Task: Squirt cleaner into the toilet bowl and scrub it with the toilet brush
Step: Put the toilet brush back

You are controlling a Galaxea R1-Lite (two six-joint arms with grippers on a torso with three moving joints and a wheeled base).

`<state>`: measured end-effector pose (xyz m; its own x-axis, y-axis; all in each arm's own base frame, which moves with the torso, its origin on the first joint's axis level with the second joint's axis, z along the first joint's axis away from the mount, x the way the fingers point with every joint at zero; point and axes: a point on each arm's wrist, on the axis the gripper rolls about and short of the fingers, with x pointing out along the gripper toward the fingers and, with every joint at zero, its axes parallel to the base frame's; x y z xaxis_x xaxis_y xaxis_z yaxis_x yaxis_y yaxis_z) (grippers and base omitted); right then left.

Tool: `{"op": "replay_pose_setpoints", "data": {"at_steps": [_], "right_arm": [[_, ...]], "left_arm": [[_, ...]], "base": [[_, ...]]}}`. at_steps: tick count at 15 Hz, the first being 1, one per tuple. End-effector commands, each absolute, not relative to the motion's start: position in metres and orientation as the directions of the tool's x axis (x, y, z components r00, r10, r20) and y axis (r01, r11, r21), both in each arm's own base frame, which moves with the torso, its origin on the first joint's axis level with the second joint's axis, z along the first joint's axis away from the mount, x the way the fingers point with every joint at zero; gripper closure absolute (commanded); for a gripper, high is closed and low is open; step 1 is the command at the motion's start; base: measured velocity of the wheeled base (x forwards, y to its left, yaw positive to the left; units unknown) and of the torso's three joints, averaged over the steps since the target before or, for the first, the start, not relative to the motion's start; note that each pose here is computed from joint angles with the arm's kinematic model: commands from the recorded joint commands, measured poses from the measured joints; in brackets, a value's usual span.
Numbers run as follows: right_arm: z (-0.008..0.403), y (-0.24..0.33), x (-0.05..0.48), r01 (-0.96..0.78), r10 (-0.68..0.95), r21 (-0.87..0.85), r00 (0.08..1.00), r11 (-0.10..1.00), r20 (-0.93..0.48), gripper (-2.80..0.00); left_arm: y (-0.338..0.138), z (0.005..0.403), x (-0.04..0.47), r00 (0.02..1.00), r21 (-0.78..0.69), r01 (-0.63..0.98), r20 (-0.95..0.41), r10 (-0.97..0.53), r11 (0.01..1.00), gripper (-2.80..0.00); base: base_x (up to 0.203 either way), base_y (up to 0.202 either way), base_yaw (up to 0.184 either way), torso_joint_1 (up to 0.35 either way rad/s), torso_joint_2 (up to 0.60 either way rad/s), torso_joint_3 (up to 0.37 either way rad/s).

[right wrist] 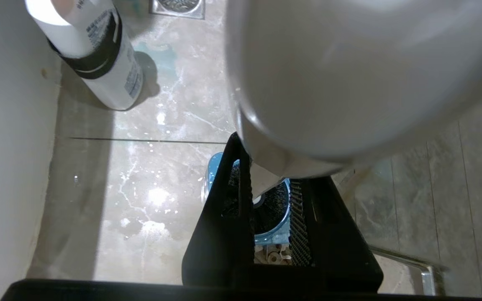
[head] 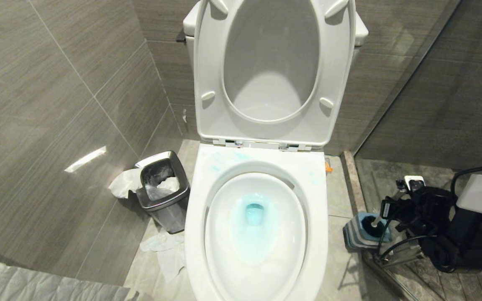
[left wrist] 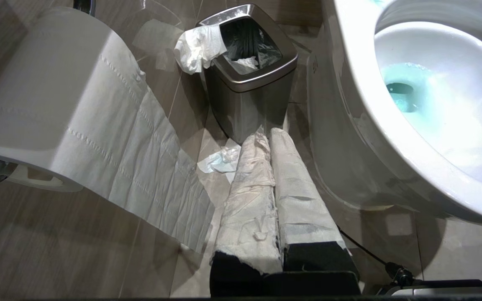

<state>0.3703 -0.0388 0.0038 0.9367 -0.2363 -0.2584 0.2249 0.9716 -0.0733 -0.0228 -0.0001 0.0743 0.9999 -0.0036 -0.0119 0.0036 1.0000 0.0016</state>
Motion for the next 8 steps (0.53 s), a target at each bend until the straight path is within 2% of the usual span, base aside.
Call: {"op": "replay_pose_setpoints", "data": {"at_steps": [1,8], "right_arm": [[0.013,-0.038,0.369,0.187,-0.195,-0.059,0.961,0.981,-0.197,0.00],[0.023,-0.037,0.366,0.173,-0.180,-0.056,0.970,0.983,-0.162,0.00]], "left_arm": [[0.000,0.074,-0.023,1.000,0.001,0.003,-0.014,-0.003,1.000,0.00],[0.000,0.074,-0.023,1.000,0.001,0.004,-0.014,-0.004,1.000,0.00]], "base": [[0.000,0.000,0.000,0.000,0.00,0.000],[0.000,0.000,0.000,0.000,0.00,0.000]]}}
